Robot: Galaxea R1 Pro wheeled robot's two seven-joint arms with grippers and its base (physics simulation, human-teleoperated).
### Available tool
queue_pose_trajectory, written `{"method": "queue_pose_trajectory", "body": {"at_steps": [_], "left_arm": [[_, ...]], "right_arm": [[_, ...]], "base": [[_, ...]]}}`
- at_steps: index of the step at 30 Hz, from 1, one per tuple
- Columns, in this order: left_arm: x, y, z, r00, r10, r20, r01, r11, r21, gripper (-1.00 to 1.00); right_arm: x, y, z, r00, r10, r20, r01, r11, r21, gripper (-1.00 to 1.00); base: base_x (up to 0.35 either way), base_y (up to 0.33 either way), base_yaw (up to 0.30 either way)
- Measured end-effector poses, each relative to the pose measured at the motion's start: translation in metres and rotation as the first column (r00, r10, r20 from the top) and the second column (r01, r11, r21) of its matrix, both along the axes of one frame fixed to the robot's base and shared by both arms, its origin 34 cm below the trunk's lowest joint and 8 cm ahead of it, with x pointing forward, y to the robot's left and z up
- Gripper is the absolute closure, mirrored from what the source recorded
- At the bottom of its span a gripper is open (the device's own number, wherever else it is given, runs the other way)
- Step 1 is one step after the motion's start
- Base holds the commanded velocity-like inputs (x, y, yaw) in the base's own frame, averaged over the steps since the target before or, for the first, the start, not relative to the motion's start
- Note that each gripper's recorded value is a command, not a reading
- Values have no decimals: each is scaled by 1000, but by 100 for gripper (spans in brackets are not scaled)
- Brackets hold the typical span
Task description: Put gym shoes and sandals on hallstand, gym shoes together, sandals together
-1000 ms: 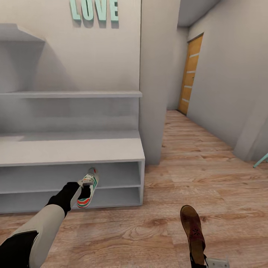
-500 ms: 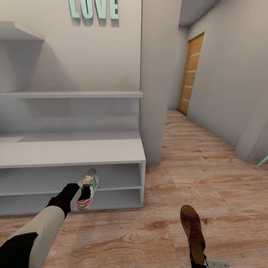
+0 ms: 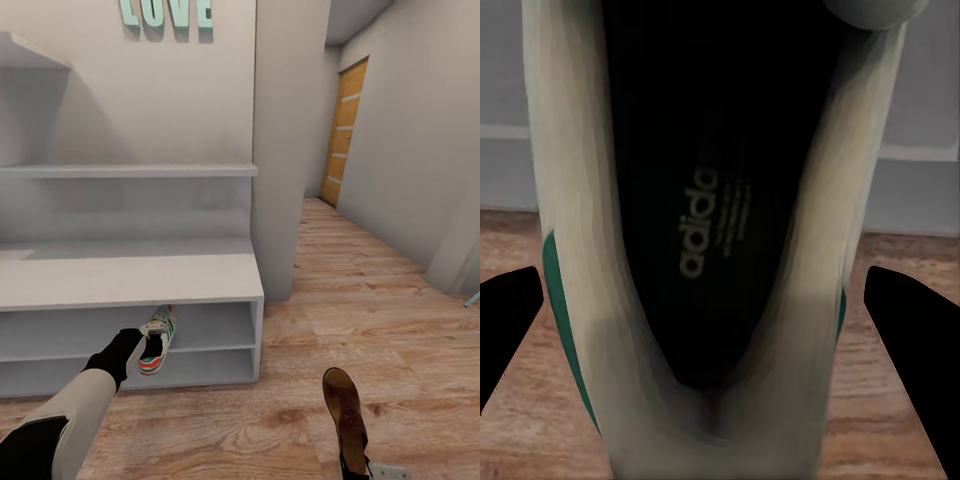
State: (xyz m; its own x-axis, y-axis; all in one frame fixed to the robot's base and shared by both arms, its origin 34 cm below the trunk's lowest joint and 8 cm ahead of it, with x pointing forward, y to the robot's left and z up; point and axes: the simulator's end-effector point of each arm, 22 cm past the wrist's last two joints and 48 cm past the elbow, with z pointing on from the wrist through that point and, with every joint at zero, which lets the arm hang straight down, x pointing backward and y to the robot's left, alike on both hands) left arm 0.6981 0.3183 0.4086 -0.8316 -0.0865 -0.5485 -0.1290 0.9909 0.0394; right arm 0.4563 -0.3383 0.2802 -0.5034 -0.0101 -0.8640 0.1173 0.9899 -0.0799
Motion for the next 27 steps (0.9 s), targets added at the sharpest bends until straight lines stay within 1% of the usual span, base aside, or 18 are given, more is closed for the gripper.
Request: {"method": "queue_pose_trajectory", "body": {"at_steps": [3,9,16,24,27], "left_arm": [[0,0,0,1000,0,0,0,1000,-1,100],[0,0,0,1000,1,1,-1,1000,-1,100],[0,0,0,1000,1,1,-1,1000,-1,100],[0,0,0,1000,1,1,-1,1000,-1,100],[0,0,0,1000,1,1,-1,1000,-1,100]], "right_arm": [[0,0,0,1000,0,0,0,1000,0,100],[0,0,0,1000,0,0,0,1000,0,100],[0,0,0,1000,0,0,0,1000,0,100],[0,0,0,1000,0,0,0,1000,0,100],[0,0,0,1000,0,0,0,1000,0,100]], "base": [[138,0,0],[45,0,0],[185,0,0],[31,0,0],[128,0,0]]}}
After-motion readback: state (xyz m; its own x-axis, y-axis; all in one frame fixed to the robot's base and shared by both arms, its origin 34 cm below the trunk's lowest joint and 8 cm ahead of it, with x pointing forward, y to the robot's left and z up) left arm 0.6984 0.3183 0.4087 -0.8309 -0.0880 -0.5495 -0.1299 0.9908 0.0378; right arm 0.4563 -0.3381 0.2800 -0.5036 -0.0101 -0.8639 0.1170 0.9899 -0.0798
